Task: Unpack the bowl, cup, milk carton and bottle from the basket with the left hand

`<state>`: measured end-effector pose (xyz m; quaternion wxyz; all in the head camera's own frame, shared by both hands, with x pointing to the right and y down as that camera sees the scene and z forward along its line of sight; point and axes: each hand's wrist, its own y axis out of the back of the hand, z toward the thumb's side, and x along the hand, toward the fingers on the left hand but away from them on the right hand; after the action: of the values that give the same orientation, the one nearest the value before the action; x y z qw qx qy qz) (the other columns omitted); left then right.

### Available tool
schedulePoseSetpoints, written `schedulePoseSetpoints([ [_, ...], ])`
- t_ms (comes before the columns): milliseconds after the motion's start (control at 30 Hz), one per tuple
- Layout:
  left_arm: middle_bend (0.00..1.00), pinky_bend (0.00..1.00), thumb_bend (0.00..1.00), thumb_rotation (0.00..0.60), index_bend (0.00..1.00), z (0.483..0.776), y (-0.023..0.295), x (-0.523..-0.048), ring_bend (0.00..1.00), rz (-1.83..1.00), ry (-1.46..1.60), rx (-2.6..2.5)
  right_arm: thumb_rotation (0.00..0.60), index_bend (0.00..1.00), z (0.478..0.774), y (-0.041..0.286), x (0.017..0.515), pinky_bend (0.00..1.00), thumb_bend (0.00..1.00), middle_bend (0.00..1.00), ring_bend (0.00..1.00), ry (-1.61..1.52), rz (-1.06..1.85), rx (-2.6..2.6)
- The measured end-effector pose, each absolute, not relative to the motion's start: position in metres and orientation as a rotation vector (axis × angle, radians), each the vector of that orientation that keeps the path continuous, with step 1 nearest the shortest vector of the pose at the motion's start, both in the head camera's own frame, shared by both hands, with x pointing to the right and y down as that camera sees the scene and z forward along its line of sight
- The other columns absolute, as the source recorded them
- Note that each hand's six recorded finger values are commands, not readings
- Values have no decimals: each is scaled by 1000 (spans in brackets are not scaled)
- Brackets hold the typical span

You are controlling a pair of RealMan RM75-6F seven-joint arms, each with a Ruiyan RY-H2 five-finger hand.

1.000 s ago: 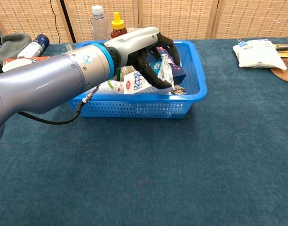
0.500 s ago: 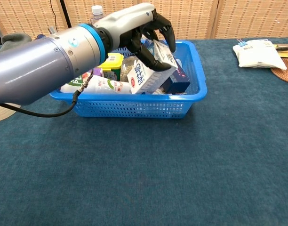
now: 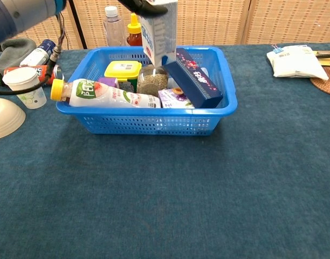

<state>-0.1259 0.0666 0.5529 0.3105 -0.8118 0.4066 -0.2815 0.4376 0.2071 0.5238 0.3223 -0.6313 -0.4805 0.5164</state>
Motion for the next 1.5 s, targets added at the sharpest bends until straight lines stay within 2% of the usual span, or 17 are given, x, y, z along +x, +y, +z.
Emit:
schedulePoseSetpoints([
  [133,333,166,302,600,487,537,53,-153,408,-752,1127,-2083,600,0,523,208,436,0,0,0,0,-1257,1353,-1656],
  [367,333,166,302,600,487,521,30,-252,406,-890,1242,-1897,600,0,524,211,431,0,0,0,0,-1238,1351,-1666],
  [667,333,166,296,600,487,565,41,-329,395,-1096,1229,-1838,600,0,526,213,425,0,0,0,0,-1216,1345,-1683],
  [867,324,166,295,600,478,600,51,-342,364,-1189,1195,-1868,600,0,528,213,424,0,0,0,0,-1210,1349,-1684],
  [967,195,160,273,600,347,613,54,-340,219,-1228,1167,-1901,600,0,528,213,424,0,0,0,0,-1211,1351,-1681],
  [1033,51,109,245,600,199,619,56,-338,66,-1246,1149,-1927,600,0,528,213,425,0,0,0,0,-1213,1355,-1680],
  [1133,0,30,221,600,25,627,58,-337,0,-1274,1111,-1950,600,0,529,213,426,0,0,0,0,-1213,1357,-1679],
  [1233,0,0,205,600,0,629,59,-336,0,-1274,1099,-1967,600,0,529,213,426,0,0,0,0,-1211,1358,-1683],
  [1500,0,0,199,600,0,620,71,-327,0,-1179,1016,-2007,600,0,527,212,427,0,0,0,0,-1221,1351,-1678],
])
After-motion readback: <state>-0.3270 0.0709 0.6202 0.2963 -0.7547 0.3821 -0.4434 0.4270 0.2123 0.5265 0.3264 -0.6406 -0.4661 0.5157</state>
